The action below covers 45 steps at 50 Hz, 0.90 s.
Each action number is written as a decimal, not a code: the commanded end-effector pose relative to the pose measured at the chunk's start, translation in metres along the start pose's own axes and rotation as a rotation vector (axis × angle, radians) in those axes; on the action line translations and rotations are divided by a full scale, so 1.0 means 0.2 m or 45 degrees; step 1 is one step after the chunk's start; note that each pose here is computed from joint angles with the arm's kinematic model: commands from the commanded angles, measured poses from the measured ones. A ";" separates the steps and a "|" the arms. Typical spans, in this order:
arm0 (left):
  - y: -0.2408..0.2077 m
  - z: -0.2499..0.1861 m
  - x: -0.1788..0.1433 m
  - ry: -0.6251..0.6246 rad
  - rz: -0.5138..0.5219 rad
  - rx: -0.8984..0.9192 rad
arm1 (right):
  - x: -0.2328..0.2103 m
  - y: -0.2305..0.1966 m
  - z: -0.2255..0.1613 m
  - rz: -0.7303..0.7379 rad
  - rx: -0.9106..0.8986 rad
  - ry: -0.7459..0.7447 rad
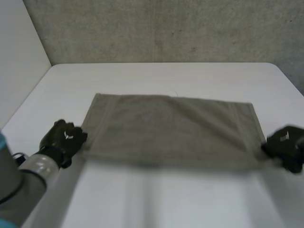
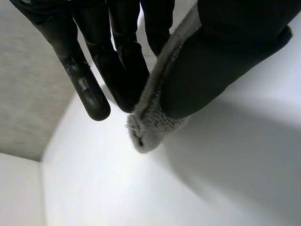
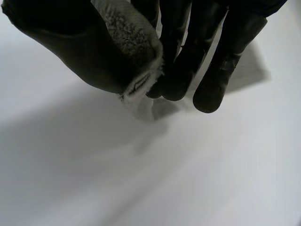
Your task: Fold the towel.
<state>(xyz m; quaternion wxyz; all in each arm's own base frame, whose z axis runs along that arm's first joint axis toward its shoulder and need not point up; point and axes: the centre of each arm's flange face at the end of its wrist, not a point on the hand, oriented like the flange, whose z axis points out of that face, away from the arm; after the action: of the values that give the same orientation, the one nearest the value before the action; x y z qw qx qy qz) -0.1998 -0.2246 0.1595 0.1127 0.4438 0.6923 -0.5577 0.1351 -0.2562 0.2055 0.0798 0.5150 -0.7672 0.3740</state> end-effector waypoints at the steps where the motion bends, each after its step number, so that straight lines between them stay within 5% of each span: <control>1: -0.04 -0.15 -0.09 0.195 -0.074 0.055 | -0.01 0.02 -0.12 -0.093 -0.028 -0.211; 7: -0.10 -0.06 -0.18 0.084 -0.121 0.210 | 0.14 -0.05 -0.10 -0.018 0.144 -0.057; 19: -0.18 0.37 -0.23 -0.123 -0.375 0.264 | 0.29 -0.12 0.27 0.132 0.191 0.214; 34: -0.25 0.94 -0.12 -0.255 -0.345 0.325 | 0.46 -0.24 0.62 0.272 0.452 0.570; 45: -0.17 1.00 -0.03 -0.233 -0.329 0.268 | 0.40 -0.25 0.75 0.302 0.351 0.654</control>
<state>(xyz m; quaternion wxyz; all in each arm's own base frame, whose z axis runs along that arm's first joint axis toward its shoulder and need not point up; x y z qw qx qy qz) -0.2929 -0.4030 0.1247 0.0498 0.3069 0.6585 -0.6853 0.1772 -0.4242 0.1695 0.1480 0.3202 -0.7116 0.6076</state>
